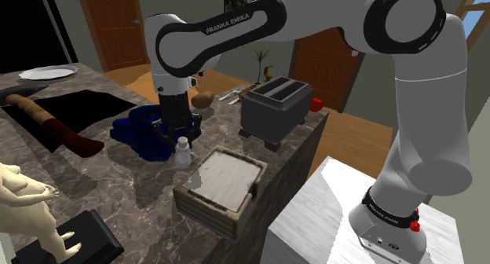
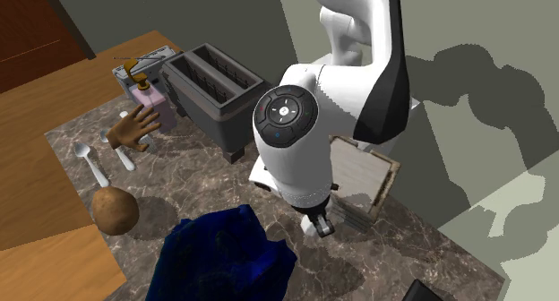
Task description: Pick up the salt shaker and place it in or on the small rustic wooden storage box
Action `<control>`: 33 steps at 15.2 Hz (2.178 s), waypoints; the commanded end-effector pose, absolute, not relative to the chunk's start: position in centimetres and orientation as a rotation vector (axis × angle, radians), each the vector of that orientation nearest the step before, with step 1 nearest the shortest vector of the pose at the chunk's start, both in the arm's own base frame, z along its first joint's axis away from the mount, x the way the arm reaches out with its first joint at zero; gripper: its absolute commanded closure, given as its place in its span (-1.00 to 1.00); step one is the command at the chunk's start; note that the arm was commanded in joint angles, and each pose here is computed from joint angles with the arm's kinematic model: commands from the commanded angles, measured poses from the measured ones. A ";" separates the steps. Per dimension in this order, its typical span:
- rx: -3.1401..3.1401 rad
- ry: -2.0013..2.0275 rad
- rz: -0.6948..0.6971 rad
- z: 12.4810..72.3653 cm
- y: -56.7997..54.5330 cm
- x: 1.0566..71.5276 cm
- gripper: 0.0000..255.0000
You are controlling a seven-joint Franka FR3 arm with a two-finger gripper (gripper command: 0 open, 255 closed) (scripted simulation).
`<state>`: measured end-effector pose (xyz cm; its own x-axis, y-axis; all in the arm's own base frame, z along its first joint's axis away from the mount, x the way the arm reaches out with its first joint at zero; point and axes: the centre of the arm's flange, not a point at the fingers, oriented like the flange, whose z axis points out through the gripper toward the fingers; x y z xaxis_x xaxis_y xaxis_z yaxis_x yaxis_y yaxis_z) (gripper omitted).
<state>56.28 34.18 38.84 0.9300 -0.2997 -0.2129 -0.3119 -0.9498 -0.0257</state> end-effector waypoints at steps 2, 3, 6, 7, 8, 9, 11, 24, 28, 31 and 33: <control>-3.028 0.480 0.320 40.4 34.2 56.3 1.00; -3.028 0.480 0.320 40.9 34.2 56.3 1.00; -3.028 0.480 0.320 42.5 34.2 56.3 1.00; -3.028 0.480 0.320 43.1 34.2 56.3 1.00; -3.028 0.480 0.320 43.6 34.2 56.3 1.00; -3.028 0.480 0.320 44.1 34.2 56.3 1.00; -3.028 0.480 0.320 45.2 34.2 56.3 1.00; -3.028 0.480 0.320 50.9 33.6 53.7 1.00; -3.028 0.480 0.320 51.4 32.5 48.6 1.00; -3.028 0.480 0.320 51.8 31.7 44.8 1.00; -3.028 0.480 0.320 52.0 31.1 42.2 1.00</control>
